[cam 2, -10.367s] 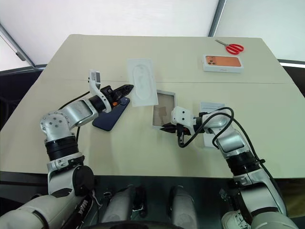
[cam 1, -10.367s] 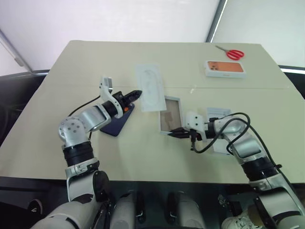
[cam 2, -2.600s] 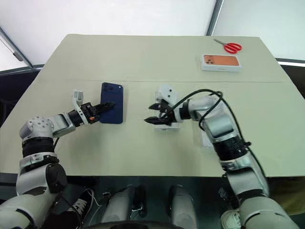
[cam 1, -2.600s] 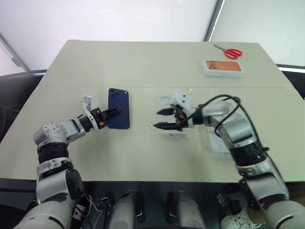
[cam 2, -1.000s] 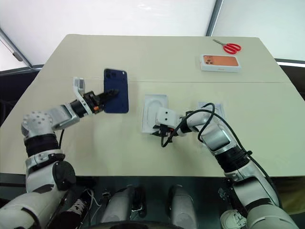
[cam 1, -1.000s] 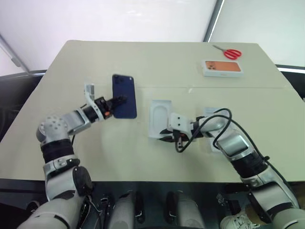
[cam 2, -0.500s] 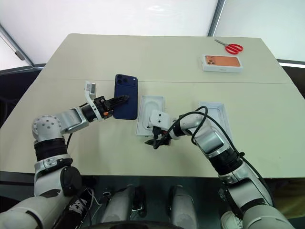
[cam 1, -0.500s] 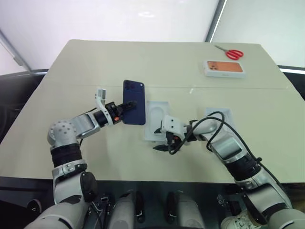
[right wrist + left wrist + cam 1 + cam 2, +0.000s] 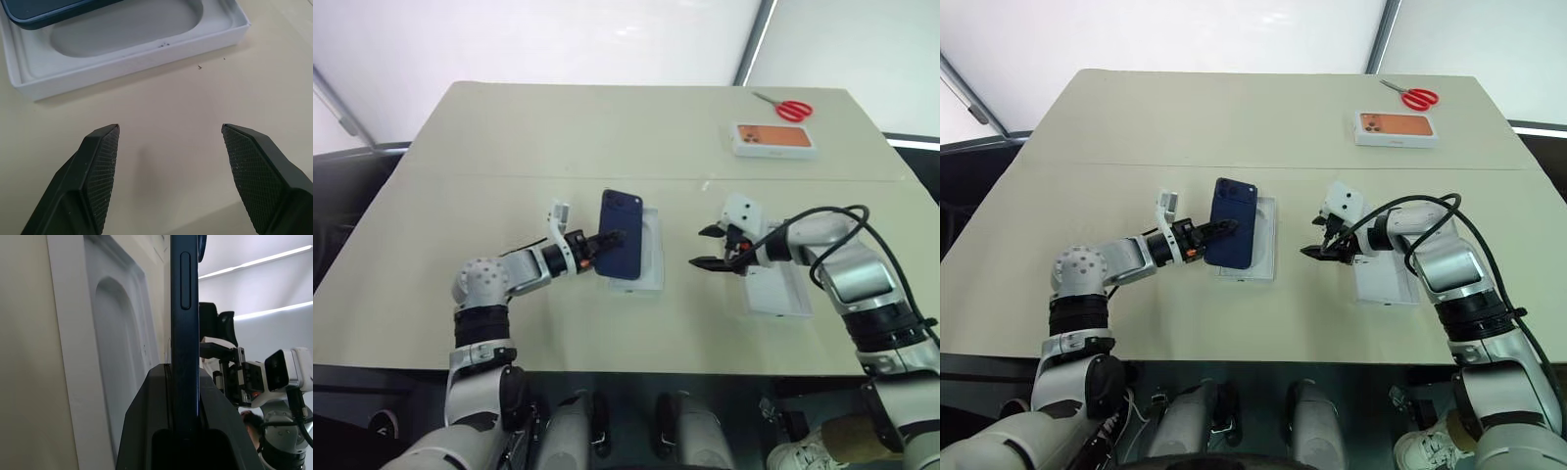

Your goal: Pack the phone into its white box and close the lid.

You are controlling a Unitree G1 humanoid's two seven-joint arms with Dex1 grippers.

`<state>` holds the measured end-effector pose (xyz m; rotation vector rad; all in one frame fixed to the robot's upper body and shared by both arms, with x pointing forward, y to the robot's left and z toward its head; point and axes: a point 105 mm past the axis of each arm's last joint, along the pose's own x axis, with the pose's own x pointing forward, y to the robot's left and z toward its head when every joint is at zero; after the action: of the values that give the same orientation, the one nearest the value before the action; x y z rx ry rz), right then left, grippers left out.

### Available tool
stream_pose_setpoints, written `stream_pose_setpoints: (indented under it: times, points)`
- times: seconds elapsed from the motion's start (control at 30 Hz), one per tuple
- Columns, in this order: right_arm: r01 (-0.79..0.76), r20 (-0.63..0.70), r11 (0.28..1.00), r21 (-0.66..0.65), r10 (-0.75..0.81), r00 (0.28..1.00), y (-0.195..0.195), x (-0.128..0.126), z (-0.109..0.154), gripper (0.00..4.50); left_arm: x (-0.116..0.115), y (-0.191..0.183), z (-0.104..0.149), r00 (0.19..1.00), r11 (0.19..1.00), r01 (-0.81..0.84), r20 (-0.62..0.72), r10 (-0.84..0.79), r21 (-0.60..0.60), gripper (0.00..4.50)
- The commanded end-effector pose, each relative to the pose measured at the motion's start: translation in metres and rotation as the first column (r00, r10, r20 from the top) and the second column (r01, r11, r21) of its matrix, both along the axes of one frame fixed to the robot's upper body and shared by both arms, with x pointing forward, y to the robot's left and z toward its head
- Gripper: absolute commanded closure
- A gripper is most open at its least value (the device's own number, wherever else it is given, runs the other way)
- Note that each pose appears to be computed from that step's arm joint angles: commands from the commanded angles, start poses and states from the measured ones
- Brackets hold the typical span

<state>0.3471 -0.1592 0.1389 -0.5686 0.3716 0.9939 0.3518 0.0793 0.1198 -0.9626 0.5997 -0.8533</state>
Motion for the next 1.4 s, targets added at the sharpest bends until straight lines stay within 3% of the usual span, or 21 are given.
stream_pose_setpoints:
  times: [0.03,0.1,0.4,0.8,1.4]
  points:
    - [-0.015,0.057,1.000,0.014,0.014,0.998,0.006,0.001,0.011,1.02,0.004,-0.008,0.012,0.999,1.000,0.016,0.046,-0.015,-0.013,4.50]
    - [-0.004,0.050,1.000,0.011,0.004,0.999,0.005,0.002,0.006,1.02,0.005,-0.011,0.004,0.999,1.000,0.014,0.033,-0.014,0.011,4.50]
    - [0.005,0.048,1.000,0.003,-0.005,0.999,0.007,0.004,-0.001,0.98,-0.002,-0.020,0.004,0.996,0.997,0.072,0.042,-0.073,0.034,0.16]
    - [0.004,0.069,1.000,0.004,-0.004,0.998,0.014,0.011,-0.001,0.98,-0.021,-0.013,0.028,0.975,0.987,0.155,0.157,-0.159,0.041,0.16]
    - [0.000,0.089,1.000,-0.002,0.000,0.996,0.019,0.015,-0.002,0.98,-0.018,0.012,0.040,0.969,0.986,0.092,0.215,-0.121,0.141,0.16]
